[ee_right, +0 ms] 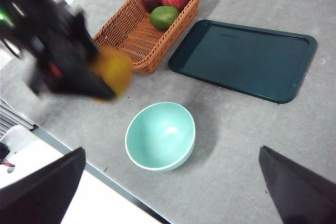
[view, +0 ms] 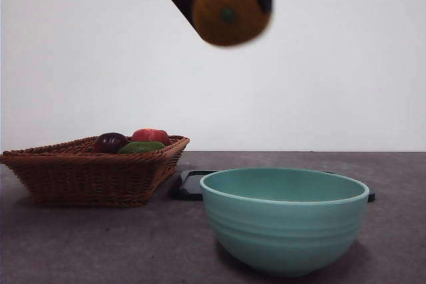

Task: Pick up the wifruite, put it on the bowl, pick up the plate, put it on desk

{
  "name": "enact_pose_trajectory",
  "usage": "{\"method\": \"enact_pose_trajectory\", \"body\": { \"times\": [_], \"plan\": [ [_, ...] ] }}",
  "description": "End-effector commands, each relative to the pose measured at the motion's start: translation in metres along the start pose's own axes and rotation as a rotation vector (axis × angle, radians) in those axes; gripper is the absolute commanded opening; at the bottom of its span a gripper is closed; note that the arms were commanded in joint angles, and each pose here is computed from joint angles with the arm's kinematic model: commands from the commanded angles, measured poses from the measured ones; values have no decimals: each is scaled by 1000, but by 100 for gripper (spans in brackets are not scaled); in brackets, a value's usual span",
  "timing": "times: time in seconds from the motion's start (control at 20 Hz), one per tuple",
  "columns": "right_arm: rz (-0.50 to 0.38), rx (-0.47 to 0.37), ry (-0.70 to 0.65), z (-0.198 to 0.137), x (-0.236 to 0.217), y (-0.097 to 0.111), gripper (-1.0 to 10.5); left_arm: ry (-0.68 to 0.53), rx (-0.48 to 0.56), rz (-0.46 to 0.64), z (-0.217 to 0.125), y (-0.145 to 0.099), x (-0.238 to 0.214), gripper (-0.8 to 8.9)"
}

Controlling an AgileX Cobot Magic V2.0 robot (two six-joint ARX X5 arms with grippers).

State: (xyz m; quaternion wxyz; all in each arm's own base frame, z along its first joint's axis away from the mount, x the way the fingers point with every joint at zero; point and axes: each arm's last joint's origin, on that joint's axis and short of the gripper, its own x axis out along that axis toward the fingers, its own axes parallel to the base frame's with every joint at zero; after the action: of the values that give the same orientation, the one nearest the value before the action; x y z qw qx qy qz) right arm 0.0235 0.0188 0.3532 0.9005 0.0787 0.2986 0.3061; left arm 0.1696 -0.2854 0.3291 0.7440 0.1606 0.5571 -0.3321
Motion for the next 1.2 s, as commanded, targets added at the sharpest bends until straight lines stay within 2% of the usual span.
{"method": "enact_pose_trajectory", "body": {
  "times": [0.05, 0.4, 0.95, 1.2],
  "plan": [
    [6, -1, -26, 3, -5, 3, 601, 50, 36, 6, 6, -12, 23, 181],
    [6, 0, -26, 3, -5, 3, 601, 162, 77, 33, 13, -27, 85, 181],
    [6, 0, -26, 3, -5, 3, 601, 240, 95, 58, 17, -27, 142, 181],
    [6, 0, -26, 3, -5, 3, 601, 264, 92, 67, 17, -24, 154, 181]
  ]
}}
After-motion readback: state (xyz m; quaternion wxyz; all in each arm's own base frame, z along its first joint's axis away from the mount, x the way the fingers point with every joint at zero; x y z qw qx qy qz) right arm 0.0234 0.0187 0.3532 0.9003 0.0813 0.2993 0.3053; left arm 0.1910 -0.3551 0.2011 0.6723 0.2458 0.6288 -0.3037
